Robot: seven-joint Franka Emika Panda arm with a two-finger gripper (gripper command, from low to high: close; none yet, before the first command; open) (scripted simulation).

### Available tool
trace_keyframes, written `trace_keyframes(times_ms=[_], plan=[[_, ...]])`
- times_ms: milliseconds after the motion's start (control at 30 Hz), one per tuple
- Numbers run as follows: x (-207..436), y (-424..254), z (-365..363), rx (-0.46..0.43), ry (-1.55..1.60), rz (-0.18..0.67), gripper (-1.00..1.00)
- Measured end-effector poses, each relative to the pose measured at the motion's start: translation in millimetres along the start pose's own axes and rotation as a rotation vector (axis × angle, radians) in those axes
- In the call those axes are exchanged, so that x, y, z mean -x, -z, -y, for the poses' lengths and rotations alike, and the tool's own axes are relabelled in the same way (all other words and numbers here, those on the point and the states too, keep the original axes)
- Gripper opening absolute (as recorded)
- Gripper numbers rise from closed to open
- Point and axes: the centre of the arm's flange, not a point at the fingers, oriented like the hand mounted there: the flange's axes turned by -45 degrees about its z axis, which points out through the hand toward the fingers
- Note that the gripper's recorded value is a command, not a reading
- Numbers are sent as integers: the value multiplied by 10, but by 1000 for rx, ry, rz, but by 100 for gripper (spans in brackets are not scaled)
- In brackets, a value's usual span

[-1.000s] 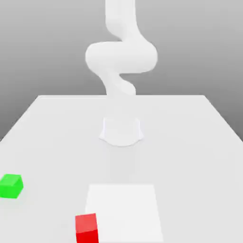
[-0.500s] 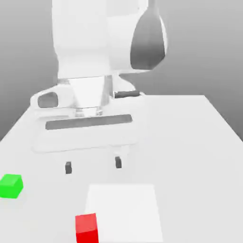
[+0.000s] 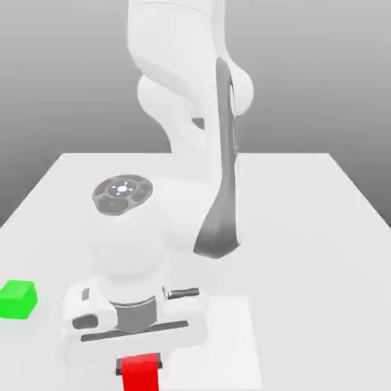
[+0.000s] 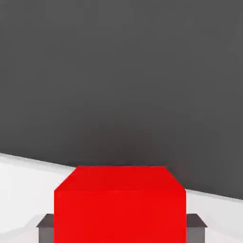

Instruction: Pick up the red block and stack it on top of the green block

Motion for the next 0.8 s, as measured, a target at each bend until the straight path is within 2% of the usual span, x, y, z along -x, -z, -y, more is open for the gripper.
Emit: trace_keyframes(times_ms=[67, 233, 400, 533, 700, 733, 800], plan=[[1, -16, -1, 0, 0, 0, -100], [51, 540, -93, 1, -24, 0, -100], [870, 783, -1221, 10, -364, 2, -100], [1877, 892, -2016, 2, -689, 0, -100], [2111, 407, -2159, -1, -760, -2, -100], [2122, 330, -2158, -1, -762, -1, 100], [2122, 330, -2158, -1, -762, -1, 100]])
